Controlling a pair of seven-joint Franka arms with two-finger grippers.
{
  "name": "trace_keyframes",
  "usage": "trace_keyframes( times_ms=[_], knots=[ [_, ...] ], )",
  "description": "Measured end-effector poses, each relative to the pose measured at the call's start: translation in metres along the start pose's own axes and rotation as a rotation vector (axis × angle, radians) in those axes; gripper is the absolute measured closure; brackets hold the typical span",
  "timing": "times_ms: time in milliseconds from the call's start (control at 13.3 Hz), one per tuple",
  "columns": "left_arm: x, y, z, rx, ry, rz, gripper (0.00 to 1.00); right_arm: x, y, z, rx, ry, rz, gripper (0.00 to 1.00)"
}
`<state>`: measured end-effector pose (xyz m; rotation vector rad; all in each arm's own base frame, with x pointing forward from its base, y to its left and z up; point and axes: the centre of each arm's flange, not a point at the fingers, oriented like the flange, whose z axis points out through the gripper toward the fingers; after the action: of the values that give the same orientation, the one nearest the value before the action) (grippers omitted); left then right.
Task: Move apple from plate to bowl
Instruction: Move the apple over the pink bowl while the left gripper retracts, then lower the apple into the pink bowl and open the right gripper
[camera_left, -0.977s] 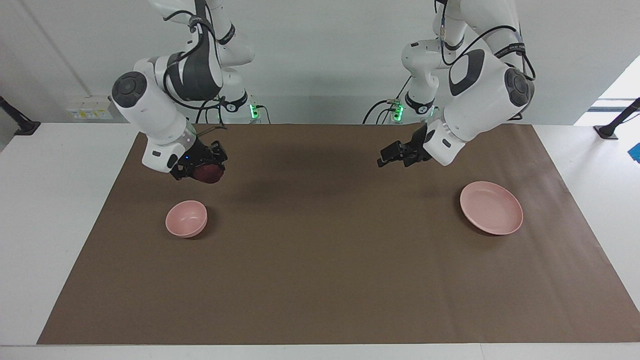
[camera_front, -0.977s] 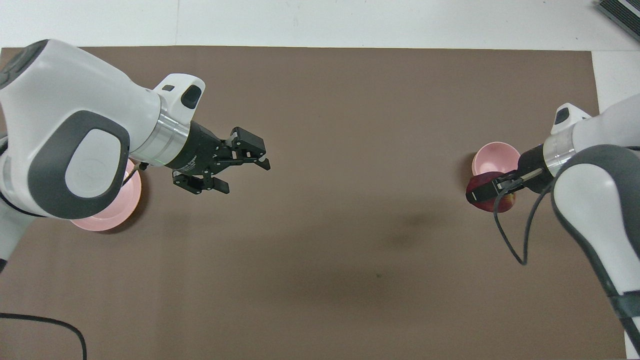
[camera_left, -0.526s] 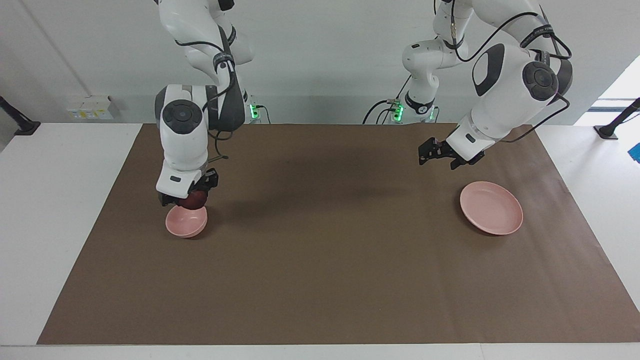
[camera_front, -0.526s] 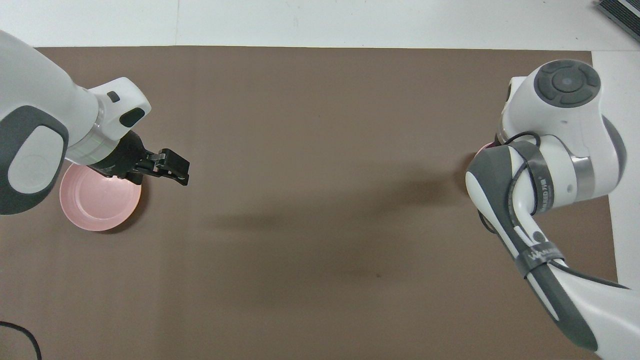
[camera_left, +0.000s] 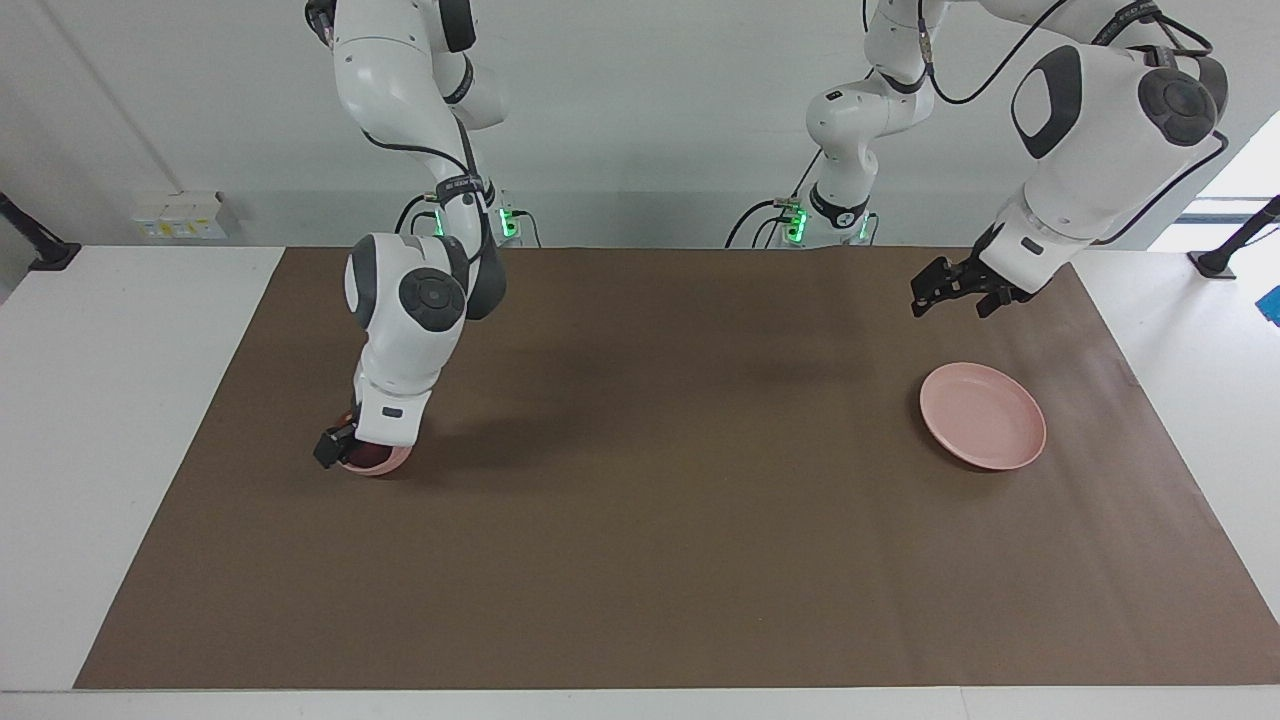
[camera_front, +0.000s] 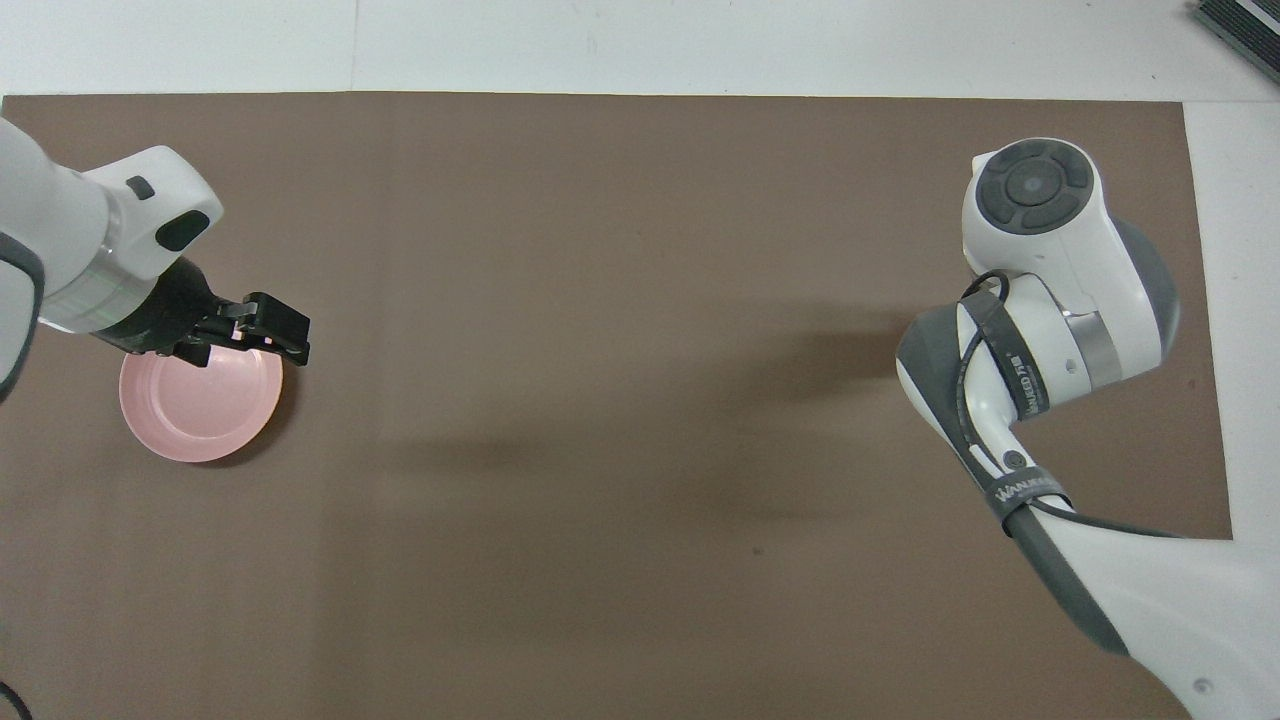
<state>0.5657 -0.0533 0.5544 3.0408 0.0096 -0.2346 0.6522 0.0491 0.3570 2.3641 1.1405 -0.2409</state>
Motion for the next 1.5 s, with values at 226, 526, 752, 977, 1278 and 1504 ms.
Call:
trace_keyframes(
  times_ms=[226,526,752,977,1278,1504],
  knots=[
    [0.001,-0.009,-0.001,-0.002,0.001,-0.016,0.0,0.001,-0.002,0.01,0.008,-0.011,-0.019,0.21],
    [0.001,-0.007,-0.001,-0.002,0.001,-0.011,0.0,-0.003,-0.009,0.029,0.026,-0.017,-0.028,0.21],
    [0.0,-0.002,-0.001,-0.001,-0.003,-0.002,0.0,-0.008,-0.012,0.043,0.039,-0.019,-0.028,0.21],
    [-0.005,0.004,-0.015,0.007,0.024,0.005,0.0,-0.008,-0.018,0.046,0.048,-0.031,-0.037,0.21],
    [-0.031,0.003,-0.053,0.023,0.076,0.013,0.0,-0.012,-0.024,0.046,0.068,-0.066,-0.043,0.21],
    [-0.051,-0.006,-0.074,0.02,0.087,0.078,0.0,-0.018,-0.025,0.054,0.075,-0.063,-0.041,0.21]
  ],
)
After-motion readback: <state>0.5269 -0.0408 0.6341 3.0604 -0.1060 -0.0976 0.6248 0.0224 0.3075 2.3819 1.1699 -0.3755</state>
